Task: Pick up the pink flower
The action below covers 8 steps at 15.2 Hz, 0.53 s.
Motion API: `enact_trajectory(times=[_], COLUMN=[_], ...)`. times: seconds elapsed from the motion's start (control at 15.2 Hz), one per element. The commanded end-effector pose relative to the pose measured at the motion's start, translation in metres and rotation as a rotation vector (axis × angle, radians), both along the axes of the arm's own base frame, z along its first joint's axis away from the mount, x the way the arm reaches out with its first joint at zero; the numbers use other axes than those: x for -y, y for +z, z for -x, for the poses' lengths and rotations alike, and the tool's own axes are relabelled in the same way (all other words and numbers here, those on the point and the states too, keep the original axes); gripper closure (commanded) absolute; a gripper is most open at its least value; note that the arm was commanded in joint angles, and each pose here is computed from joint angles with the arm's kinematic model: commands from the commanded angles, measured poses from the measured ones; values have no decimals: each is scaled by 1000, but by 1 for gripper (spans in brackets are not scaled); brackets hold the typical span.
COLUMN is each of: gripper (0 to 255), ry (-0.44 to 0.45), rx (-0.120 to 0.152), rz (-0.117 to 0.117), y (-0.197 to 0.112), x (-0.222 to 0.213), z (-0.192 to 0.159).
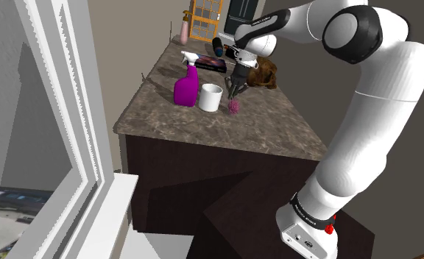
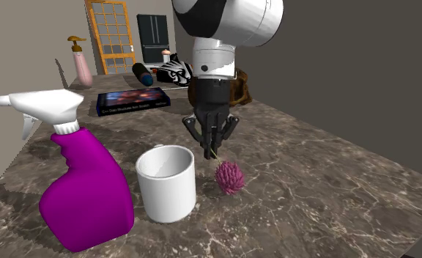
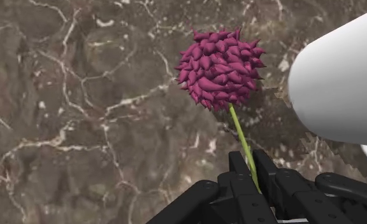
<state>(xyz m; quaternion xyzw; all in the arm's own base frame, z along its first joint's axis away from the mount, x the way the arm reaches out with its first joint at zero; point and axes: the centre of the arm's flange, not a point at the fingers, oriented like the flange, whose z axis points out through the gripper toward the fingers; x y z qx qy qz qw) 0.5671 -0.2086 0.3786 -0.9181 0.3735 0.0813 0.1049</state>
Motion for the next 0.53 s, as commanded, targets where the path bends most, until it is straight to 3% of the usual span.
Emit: enact_trajectory(times=[0.0,0.46], gripper=[255,255], ry=[0,0], rx=[0,0], rz=[0,0], y=[11,38], x=[0,0], z=[0,0])
